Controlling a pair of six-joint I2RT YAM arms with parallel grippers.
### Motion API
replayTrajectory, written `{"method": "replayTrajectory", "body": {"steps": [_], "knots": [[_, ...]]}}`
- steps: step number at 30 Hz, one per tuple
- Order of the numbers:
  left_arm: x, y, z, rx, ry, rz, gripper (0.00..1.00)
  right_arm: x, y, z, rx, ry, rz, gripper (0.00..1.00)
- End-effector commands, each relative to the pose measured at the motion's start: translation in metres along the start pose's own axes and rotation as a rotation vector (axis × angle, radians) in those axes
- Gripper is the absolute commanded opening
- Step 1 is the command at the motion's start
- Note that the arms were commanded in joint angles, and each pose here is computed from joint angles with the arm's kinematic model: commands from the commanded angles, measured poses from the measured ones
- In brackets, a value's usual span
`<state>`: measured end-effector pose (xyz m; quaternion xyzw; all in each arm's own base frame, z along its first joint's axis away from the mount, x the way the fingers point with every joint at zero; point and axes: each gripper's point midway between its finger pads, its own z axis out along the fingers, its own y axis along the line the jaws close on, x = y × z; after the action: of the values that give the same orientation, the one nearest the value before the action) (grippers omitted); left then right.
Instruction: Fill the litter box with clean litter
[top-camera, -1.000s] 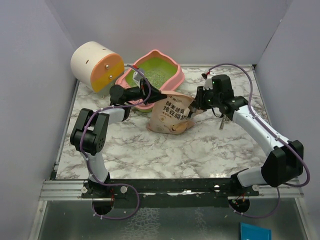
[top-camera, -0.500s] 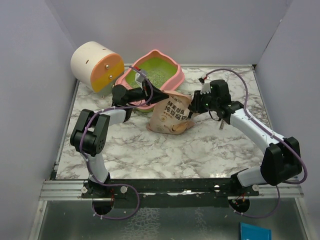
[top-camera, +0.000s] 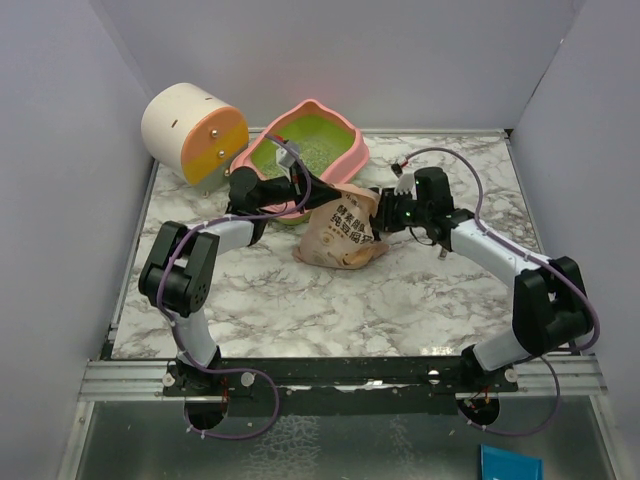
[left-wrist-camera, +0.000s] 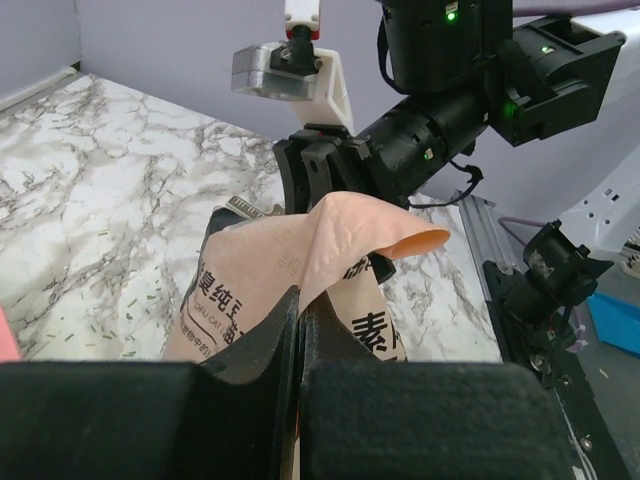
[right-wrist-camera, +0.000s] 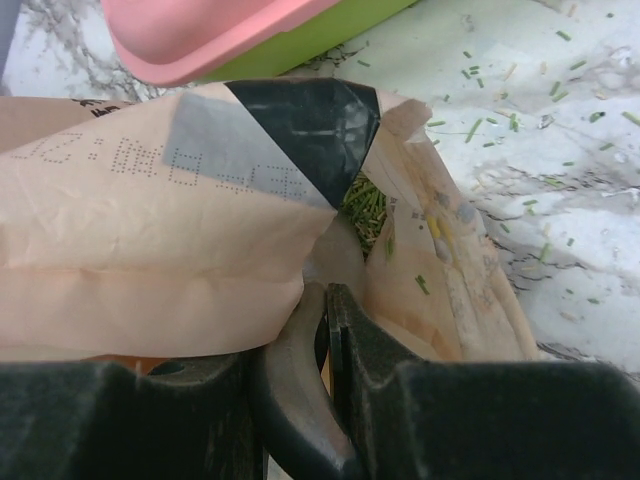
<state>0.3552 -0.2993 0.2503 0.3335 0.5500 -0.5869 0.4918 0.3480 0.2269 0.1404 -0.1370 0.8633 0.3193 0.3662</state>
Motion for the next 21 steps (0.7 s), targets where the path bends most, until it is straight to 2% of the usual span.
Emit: {"method": "replayTrajectory", "body": {"steps": [1,9,21], "knots": [[-0.010,-0.004,0.005,-0.028,-0.015,0.063,0.00,0.070,0.009,0.013,-0.097,0.200,0.144,0.01],[-0.006,0.001,0.006,-0.057,0.007,0.070,0.00,0.059,0.022,0.015,-0.172,0.134,0.231,0.01],[-0.004,0.007,0.004,-0.097,0.024,0.082,0.00,0.030,0.022,-0.007,-0.355,-0.025,0.433,0.01]]}}
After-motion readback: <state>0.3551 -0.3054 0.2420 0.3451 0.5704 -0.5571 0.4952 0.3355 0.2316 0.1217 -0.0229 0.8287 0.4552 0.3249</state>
